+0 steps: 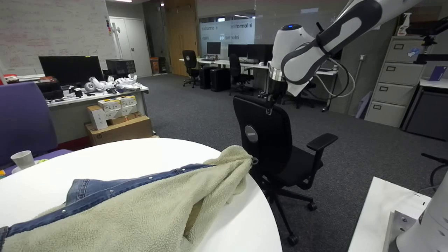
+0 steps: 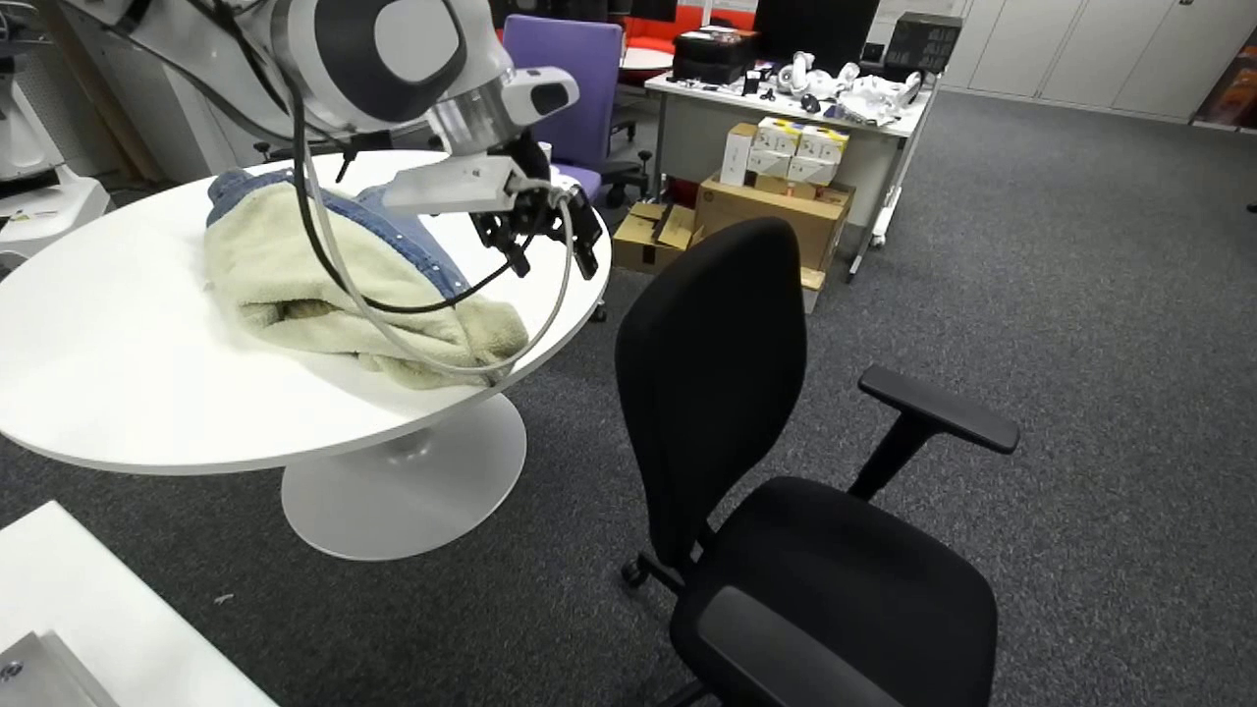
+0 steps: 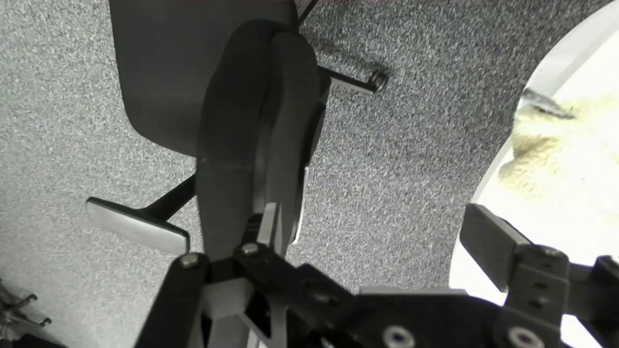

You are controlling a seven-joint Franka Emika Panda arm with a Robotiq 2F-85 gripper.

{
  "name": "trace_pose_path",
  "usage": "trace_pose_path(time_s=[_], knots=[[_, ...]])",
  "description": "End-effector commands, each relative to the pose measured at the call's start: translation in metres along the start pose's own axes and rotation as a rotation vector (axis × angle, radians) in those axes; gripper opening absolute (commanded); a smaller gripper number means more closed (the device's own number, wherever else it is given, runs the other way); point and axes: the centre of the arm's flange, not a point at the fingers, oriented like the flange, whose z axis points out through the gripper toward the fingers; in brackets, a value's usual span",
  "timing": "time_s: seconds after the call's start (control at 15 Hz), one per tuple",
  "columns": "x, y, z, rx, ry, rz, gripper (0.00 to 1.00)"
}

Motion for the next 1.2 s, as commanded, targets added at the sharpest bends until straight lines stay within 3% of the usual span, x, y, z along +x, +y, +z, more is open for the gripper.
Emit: trace_pose_path(time_s=[0.0,0.33,0.73,1.13], knots=[[0.027,0.041,-0.012,-0.047,0.032,0.052,1.00],[0.041,0.085,0.000,-0.008,0.002,0.136,1.00],[0.035,0.086,0.055,0.107,-0.071,0.167,1.00],[0.016,0.119,0.090,0.109,-0.125,0.159,1.00]])
